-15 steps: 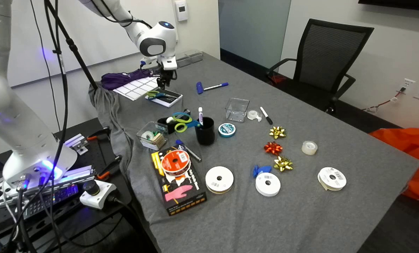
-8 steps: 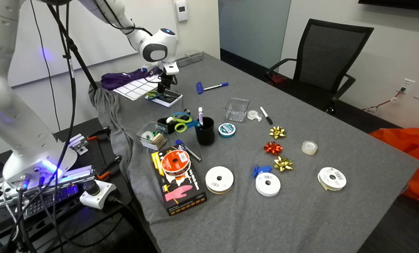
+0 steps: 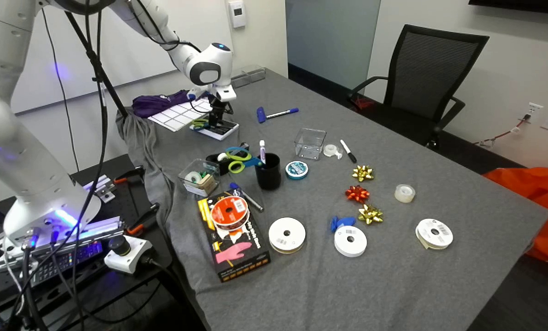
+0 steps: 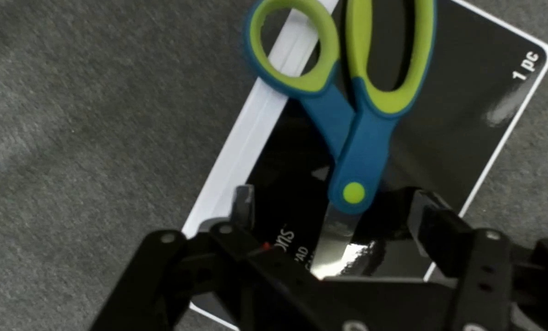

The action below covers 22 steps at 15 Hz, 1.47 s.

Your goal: Move the scissors on the left to the right.

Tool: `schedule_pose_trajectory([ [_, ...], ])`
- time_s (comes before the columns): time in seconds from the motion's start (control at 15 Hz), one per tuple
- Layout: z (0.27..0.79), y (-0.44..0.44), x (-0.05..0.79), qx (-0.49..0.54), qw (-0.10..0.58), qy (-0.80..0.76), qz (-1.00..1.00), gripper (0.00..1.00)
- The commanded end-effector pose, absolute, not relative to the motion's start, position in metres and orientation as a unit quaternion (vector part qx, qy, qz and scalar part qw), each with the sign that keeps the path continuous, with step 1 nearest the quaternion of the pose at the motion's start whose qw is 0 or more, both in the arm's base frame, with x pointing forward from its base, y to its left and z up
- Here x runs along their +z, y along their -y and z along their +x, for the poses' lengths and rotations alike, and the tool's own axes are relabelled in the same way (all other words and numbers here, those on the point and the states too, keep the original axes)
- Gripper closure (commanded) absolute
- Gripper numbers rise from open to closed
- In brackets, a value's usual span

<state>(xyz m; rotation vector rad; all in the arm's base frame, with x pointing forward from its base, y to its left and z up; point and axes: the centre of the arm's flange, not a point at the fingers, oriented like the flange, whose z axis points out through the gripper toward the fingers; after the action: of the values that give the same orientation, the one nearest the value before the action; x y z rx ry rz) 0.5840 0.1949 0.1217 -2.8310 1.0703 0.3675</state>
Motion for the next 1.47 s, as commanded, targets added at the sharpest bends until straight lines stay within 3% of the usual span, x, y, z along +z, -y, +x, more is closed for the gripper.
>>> schedule_pose_trajectory([
  [0.0,0.588,-0.199,0.112,0.135,0.047,-0.346,-0.927,0.44],
  [0.53,0.594,-0.199,0.114,0.135,0.047,-0.355,-0.924,0.98],
  [1.4,0.583,-0.196,0.136,0.137,0.041,-0.393,-0.908,0.95],
])
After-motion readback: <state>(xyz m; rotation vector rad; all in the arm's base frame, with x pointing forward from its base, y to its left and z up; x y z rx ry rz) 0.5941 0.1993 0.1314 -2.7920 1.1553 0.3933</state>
